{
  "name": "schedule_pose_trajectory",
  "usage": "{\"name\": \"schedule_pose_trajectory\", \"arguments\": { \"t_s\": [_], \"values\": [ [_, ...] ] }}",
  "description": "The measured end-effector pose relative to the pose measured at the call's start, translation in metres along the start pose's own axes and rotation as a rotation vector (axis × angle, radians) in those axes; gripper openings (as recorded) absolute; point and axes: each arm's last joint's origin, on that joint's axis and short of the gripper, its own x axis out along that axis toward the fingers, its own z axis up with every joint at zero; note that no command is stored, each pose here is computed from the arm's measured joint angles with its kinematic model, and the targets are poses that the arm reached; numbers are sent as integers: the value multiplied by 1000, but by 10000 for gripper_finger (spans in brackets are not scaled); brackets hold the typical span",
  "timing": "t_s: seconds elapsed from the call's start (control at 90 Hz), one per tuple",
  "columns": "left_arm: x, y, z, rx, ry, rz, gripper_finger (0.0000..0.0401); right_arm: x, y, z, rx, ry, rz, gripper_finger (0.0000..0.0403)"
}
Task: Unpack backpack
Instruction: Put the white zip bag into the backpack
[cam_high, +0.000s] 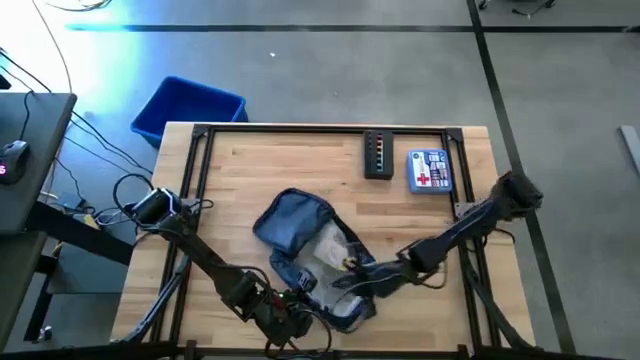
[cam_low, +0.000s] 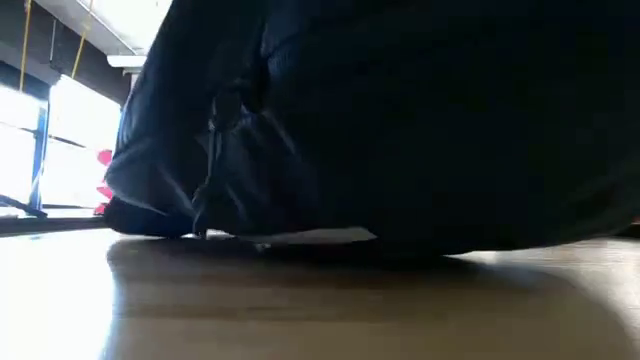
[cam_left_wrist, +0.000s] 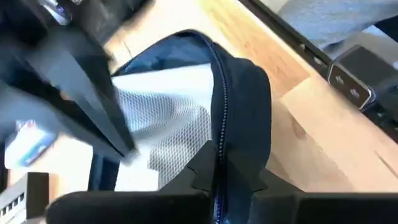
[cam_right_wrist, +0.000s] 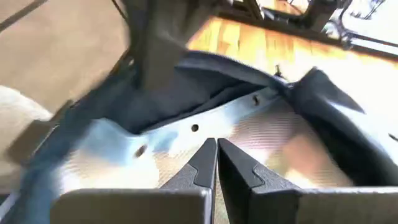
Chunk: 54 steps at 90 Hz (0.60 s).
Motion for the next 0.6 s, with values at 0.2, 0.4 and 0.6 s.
{"name": "schedule_pose_trajectory", "arguments": {
  "t_s": [0.2,0.4,0.6],
  "values": [
    [0,-1,-5,-22,47,-2,0,-42,-16,-9,89,232,-65,0],
    [0,-1,-5,-29,51,-1,0,-22,-23,-42,161,516,-55,0],
    [0,-1,-6,-36,54,5,0,26,-7,-94,150,812,49,0]
  ]
}}
